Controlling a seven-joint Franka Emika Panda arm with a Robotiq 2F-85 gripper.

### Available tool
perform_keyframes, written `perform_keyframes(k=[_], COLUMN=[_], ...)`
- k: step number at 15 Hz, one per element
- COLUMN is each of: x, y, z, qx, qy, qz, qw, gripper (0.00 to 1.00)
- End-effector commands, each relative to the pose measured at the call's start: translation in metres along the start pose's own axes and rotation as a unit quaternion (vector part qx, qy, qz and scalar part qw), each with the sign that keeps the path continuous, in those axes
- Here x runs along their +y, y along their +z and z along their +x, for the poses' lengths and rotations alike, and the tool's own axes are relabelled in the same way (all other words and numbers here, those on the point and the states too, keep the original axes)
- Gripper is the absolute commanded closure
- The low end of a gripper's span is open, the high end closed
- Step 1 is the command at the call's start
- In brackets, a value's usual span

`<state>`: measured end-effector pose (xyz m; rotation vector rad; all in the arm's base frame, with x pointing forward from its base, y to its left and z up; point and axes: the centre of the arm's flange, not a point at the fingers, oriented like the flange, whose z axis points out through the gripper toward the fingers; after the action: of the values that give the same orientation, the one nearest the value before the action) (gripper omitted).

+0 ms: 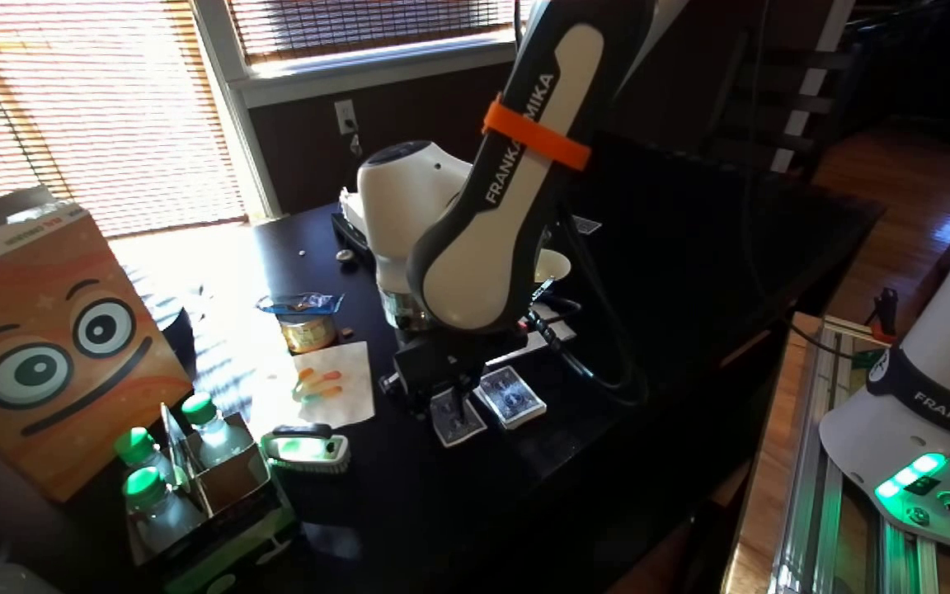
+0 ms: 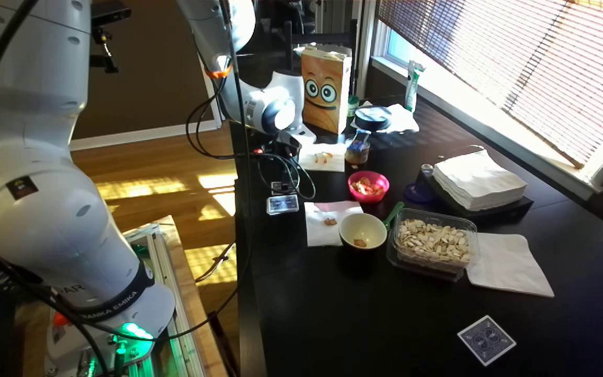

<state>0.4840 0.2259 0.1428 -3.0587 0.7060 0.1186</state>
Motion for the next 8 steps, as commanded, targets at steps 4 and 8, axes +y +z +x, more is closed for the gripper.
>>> perform_keyframes(k=[4, 8], x=[-0.0002, 0.0020], y=[-0.0020, -0.0045], z=[0.0021, 0.0029], qx=[0.004, 0.006], qy=[0.010, 0.012], qz=[0.000, -0.003], qw=[0.9999, 0.9999], gripper=[0.59, 0.32])
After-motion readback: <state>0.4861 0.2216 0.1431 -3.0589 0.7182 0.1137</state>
